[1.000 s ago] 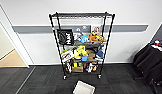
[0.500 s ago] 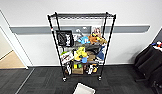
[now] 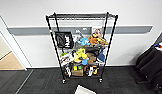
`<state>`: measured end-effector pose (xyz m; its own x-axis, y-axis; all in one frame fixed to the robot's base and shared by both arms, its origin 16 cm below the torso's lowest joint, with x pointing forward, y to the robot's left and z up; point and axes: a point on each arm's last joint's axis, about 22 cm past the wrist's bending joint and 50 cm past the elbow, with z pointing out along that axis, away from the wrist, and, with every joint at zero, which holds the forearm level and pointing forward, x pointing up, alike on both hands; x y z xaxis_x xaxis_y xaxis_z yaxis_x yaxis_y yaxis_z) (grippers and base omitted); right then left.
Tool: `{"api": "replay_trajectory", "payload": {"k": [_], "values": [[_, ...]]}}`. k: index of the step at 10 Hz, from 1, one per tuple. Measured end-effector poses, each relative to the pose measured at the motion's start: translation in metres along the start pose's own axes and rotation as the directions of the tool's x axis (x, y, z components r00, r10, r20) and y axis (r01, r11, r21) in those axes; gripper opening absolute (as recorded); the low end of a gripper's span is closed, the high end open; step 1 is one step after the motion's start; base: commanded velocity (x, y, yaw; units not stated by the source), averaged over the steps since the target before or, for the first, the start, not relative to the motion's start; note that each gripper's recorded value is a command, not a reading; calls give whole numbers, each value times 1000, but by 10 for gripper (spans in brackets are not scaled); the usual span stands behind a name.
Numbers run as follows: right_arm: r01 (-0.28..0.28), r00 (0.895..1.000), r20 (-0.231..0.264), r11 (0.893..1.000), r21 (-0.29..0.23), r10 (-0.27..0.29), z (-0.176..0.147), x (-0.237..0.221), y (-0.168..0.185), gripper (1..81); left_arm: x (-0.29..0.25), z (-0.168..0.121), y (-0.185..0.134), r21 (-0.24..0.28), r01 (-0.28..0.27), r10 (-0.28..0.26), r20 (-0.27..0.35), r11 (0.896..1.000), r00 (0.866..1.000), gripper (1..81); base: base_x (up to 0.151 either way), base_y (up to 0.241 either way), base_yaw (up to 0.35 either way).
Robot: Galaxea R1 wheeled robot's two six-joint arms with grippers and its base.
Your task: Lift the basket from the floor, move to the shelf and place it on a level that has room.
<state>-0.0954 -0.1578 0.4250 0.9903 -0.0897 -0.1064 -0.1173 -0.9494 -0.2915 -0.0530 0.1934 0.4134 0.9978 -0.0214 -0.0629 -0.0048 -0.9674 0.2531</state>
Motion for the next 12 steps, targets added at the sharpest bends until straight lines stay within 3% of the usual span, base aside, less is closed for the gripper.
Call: {"api": "replay_trajectory", "payload": {"k": [12], "values": [[0, 1000, 0, 1000, 0, 0, 0, 0, 0, 811, -2, 0, 0, 0, 1, -1, 3, 1000, 1000, 811, 99, 0, 0]]}}
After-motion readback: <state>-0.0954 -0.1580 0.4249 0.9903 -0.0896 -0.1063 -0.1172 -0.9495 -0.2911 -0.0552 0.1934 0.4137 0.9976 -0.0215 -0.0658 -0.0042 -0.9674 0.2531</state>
